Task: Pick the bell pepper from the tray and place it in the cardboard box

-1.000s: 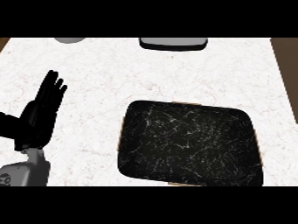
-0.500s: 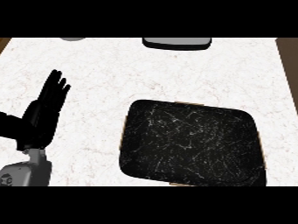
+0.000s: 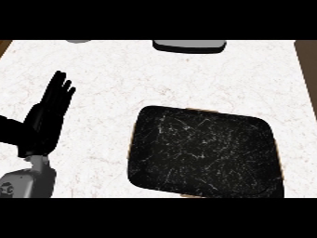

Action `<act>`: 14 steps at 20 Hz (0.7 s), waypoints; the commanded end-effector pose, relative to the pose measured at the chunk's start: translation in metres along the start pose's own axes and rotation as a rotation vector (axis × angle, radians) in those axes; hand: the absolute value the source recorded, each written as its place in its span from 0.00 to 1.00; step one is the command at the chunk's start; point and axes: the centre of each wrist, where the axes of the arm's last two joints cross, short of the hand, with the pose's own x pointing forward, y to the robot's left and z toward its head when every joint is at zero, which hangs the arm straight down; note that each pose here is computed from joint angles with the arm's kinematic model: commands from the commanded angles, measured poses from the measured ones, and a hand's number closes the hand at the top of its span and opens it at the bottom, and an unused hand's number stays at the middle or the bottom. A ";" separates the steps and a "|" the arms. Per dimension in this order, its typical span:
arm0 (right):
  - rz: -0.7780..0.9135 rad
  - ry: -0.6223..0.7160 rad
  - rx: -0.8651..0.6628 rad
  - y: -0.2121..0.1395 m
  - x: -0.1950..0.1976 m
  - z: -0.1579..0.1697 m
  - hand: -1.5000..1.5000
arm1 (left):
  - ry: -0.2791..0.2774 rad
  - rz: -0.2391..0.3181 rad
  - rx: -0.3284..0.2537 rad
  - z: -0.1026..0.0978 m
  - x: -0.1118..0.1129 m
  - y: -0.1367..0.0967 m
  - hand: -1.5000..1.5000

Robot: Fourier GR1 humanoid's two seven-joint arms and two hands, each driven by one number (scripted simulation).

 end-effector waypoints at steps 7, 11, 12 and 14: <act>-0.481 -0.096 -0.287 -0.035 0.016 -0.007 0.00 | 0.025 -0.002 0.025 0.004 -0.011 0.007 0.50; -0.784 -0.022 -0.297 -0.046 0.006 -0.012 0.00 | 0.008 -0.007 0.046 -0.003 0.001 0.023 0.50; -0.857 -0.008 -0.306 -0.047 0.007 -0.012 0.00 | 0.014 -0.005 0.031 0.000 -0.007 0.008 0.50; -0.945 -0.002 -0.304 -0.045 -0.007 -0.013 0.00 | 0.015 0.002 0.052 0.001 -0.006 0.007 0.50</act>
